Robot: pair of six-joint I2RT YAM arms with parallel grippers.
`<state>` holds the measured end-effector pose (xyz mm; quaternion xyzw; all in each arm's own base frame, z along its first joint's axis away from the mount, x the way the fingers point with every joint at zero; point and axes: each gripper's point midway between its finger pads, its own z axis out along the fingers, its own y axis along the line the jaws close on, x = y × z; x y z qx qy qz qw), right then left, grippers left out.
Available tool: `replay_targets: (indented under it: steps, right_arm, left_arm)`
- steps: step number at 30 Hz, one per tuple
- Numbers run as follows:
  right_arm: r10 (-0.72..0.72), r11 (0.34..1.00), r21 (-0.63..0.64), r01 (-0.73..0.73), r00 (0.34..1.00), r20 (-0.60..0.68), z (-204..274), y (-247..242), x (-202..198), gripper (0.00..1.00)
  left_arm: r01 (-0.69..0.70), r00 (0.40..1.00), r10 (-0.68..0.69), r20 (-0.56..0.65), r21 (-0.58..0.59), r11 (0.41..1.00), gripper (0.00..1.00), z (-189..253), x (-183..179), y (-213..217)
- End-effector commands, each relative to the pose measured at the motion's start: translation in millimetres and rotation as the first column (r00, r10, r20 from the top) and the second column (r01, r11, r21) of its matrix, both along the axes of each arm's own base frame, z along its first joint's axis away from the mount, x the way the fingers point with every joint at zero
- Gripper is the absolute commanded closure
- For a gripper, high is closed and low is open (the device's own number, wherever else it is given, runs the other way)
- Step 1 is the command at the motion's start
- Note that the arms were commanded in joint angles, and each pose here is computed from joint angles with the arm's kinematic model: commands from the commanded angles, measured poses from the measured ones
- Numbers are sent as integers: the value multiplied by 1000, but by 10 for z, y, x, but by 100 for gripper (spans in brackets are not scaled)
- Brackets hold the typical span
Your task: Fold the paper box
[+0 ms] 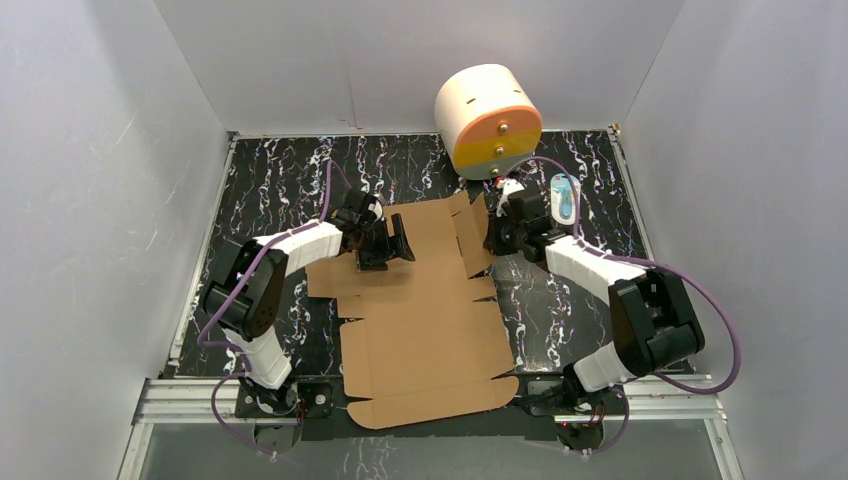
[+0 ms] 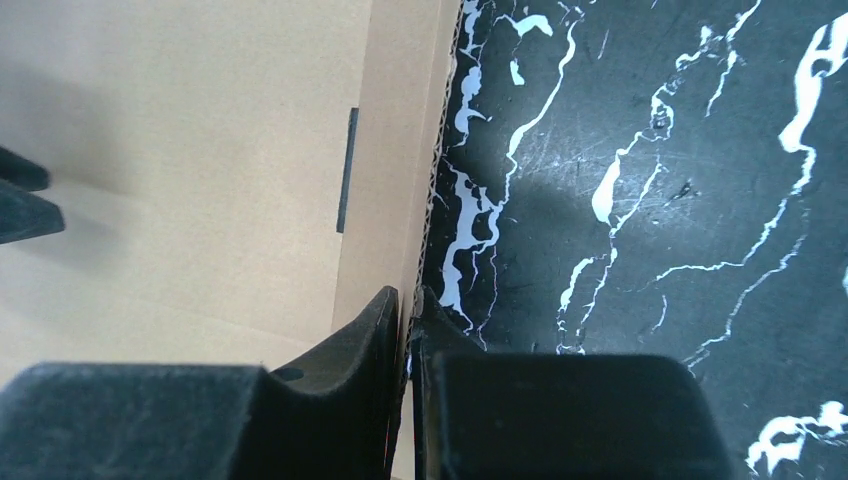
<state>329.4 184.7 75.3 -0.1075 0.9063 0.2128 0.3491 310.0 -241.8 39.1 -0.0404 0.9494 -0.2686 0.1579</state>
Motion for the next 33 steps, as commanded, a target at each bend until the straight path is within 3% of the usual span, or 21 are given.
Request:
replay_targets:
  steps: [1,8,16,21,33]
  right_arm:
    - [-69,961,-253,110,984,165,253,-154,170,83]
    - [-16,892,-429,146,956,292,462,2,116,83]
    - [85,811,-571,129,939,334,499,319,67,80]
    - [129,803,-587,104,931,341,506,563,73,72]
    - [177,863,-505,5,933,312,436,1110,29,56]
  left_arm:
    - [-1,999,2,-45,25,1000,24,-192,-90,26]
    - [-15,999,16,-39,19,1000,24,-213,-74,20]
    - [-32,999,32,-16,-2,999,24,-175,-35,-3]
    - [-47,999,47,8,-29,998,24,-133,-21,-18]
    - [-78,991,85,102,-66,995,24,41,67,-7]
